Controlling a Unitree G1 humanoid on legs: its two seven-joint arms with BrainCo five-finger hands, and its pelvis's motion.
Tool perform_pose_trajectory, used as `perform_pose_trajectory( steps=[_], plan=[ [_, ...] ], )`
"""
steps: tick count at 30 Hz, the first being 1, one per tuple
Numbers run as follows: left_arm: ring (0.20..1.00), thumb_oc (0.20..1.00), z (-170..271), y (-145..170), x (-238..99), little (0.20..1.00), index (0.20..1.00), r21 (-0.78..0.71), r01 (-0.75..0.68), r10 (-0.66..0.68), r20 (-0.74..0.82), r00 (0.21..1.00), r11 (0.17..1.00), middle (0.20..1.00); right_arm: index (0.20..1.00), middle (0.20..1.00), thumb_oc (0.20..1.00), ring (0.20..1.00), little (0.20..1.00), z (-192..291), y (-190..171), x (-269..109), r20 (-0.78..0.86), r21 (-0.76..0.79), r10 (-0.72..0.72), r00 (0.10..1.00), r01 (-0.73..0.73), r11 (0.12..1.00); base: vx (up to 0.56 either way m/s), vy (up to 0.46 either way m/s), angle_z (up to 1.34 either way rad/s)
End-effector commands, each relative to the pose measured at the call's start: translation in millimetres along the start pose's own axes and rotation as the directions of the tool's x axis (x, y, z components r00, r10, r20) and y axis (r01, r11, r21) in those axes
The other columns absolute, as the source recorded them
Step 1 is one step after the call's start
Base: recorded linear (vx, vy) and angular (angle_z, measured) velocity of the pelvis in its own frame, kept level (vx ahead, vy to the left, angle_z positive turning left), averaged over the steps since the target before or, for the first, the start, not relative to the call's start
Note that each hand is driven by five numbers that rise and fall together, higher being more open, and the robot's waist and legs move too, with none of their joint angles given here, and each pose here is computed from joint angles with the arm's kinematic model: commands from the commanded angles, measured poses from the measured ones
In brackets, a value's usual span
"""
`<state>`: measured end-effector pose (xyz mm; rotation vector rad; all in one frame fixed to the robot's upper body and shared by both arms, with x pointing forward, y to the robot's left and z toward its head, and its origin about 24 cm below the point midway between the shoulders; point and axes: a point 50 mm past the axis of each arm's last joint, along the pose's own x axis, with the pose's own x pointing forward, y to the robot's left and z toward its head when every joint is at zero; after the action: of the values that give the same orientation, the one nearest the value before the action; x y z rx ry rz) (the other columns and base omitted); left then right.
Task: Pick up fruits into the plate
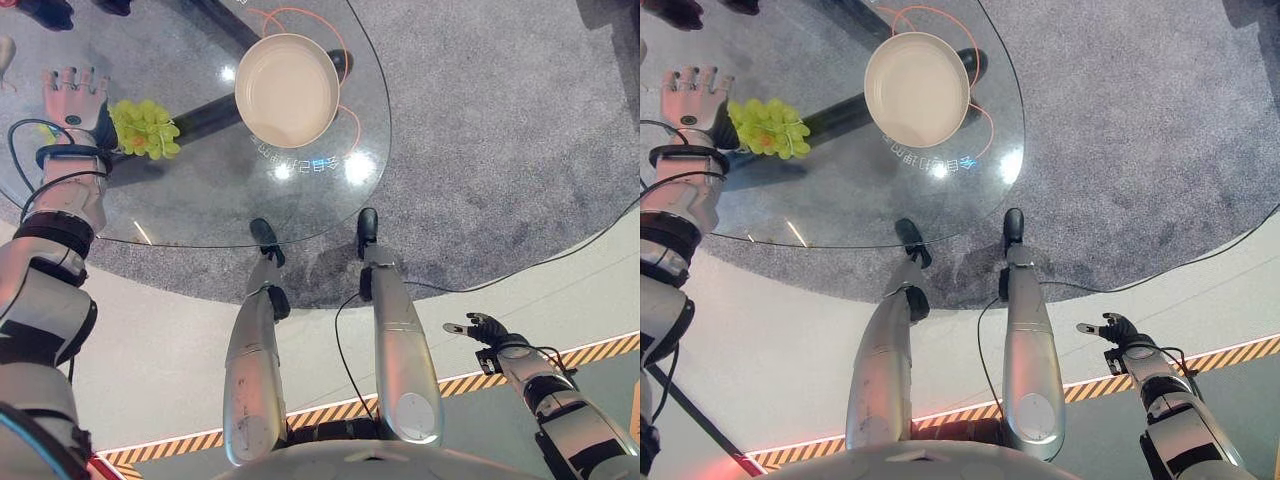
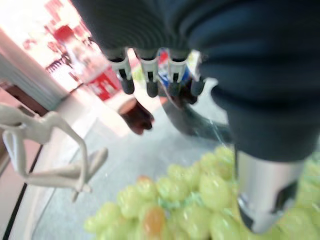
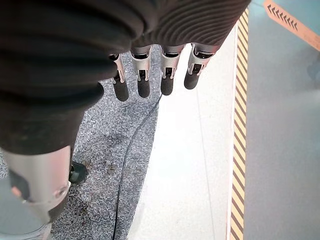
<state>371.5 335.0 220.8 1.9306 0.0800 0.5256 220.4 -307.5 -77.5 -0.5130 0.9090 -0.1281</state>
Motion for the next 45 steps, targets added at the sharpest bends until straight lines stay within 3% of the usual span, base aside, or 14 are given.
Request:
perform_pose_trajectory(
  steps=[1,17,27,29,30,31,45],
  plan=[
    [1.0,1.0,-18.8,6.5,2.3,1.0,1.0,0.048,0.009,-0.007,-0.042,0.999,0.999,1.0,1.0,1.0,1.0,1.0,1.0,-29.2,-13.3,-6.0,-0.079,-0.032,-0.037,0.996,0.035,0.999,0.02,0.02,-0.07],
    [1.0,1.0,-15.7,6.4,1.8,1.0,1.0,0.104,-0.04,0.044,-0.033,0.998,0.994,1.0,1.0,1.0,1.0,1.0,1.0,-24.6,-17.3,-6.5,-0.049,-0.009,-0.054,0.997,0.054,0.999,0.0,0.002,-0.01],
    [1.0,1.0,-15.3,-12.7,-3.4,1.0,1.0,0.089,0.054,-0.047,-0.074,0.996,0.995,1.0,1.0,1.0,1.0,1.0,1.0,-12.6,-13.9,-5.5,0.009,0.006,-0.05,0.999,0.05,0.999,0.0,0.004,-0.01],
    [0.58,0.58,-16.7,-17.0,-5.1,0.58,0.58,0.084,0.071,-0.063,-0.09,0.994,0.994,0.58,1.0,1.0,1.0,1.0,1.0,-9.6,-12.9,-5.3,0.025,0.01,-0.049,0.998,0.049,0.999,0.0,0.0,0.0],
    [0.288,0.288,-17.8,-18.6,-5.8,0.288,0.288,0.072,0.077,-0.07,-0.103,0.992,0.994,0.288,1.0,1.0,1.0,1.0,1.0,-7.2,-12.2,-5.3,0.038,0.017,-0.048,0.998,0.047,0.999,0.0,0.0,0.0],
    [0.2,0.2,-19.3,-20.3,-6.5,0.2,0.2,0.059,0.083,-0.076,-0.119,0.99,0.995,0.2,1.0,1.0,1.0,1.0,1.0,-5.3,-11.3,-5.3,0.049,0.021,-0.046,0.998,0.045,0.999,0.0,0.0,0.0],
    [0.2,0.2,-31.5,-22.8,-9.5,0.2,0.2,0.068,0.078,-0.065,-0.172,0.983,0.995,0.2,1.0,1.0,1.0,1.0,1.0,14.8,-5.2,-8.0,0.148,0.073,-0.036,0.988,0.025,0.997,0.0,-0.005,0.0]
  ],
)
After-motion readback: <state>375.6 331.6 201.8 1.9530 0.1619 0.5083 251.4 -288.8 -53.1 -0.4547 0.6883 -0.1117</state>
